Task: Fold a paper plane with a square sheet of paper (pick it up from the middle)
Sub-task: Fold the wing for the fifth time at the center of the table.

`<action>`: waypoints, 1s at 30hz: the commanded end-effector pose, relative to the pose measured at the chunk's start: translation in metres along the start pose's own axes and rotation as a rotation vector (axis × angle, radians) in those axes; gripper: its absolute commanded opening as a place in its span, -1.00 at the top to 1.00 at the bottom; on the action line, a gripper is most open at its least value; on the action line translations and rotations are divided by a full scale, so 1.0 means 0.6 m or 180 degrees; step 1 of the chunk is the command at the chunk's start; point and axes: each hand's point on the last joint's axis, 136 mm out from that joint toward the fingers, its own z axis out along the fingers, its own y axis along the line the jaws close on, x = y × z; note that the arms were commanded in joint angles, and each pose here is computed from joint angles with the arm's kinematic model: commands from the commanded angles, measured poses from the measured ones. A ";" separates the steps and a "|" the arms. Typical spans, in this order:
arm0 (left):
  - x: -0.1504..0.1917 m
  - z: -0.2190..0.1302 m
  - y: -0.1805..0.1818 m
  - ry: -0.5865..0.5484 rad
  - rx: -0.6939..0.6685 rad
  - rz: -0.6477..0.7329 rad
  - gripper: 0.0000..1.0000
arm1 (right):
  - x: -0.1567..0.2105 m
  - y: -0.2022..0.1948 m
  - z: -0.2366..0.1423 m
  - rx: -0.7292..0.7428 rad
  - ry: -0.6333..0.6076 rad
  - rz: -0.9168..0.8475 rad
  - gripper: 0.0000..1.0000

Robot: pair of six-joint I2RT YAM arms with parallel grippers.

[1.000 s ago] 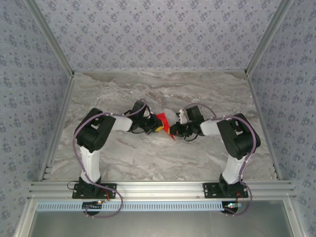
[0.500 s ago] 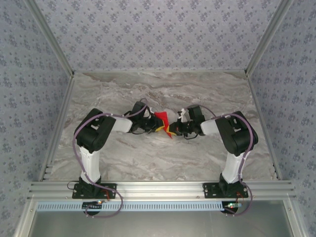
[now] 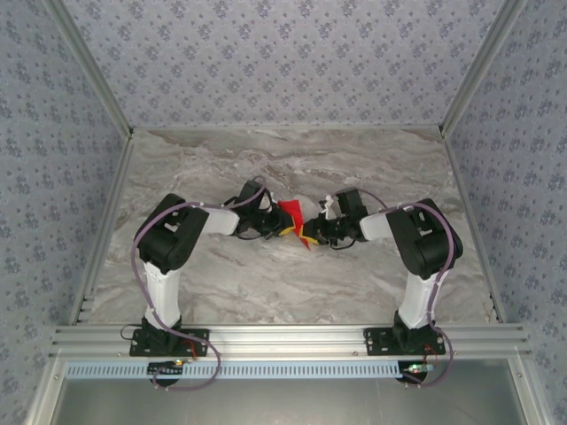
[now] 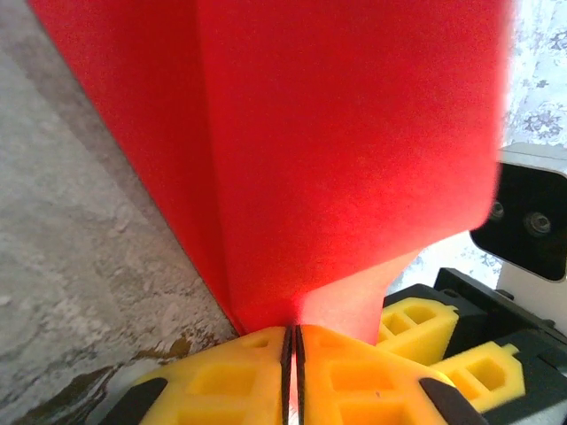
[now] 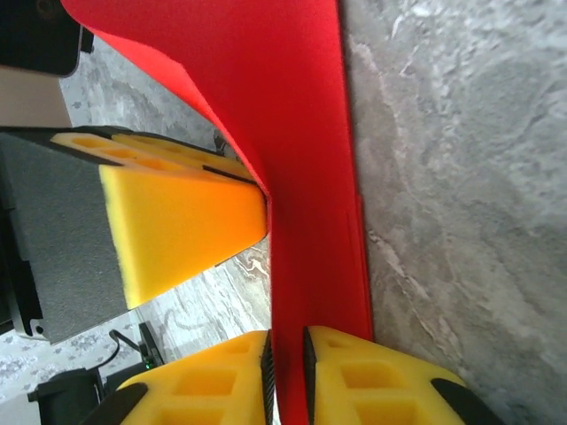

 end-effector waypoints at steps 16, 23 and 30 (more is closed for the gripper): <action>0.011 0.016 0.073 0.0099 -0.0714 -0.0234 0.72 | 0.031 -0.008 -0.003 0.1071 0.0216 -0.1307 0.46; 0.011 0.016 0.075 0.0098 -0.0729 -0.0256 0.72 | 0.029 -0.016 -0.003 0.1259 0.0198 -0.1449 0.51; 0.011 0.014 0.077 0.0094 -0.0767 -0.0282 0.71 | 0.022 -0.003 -0.012 0.1418 0.0108 -0.1679 0.52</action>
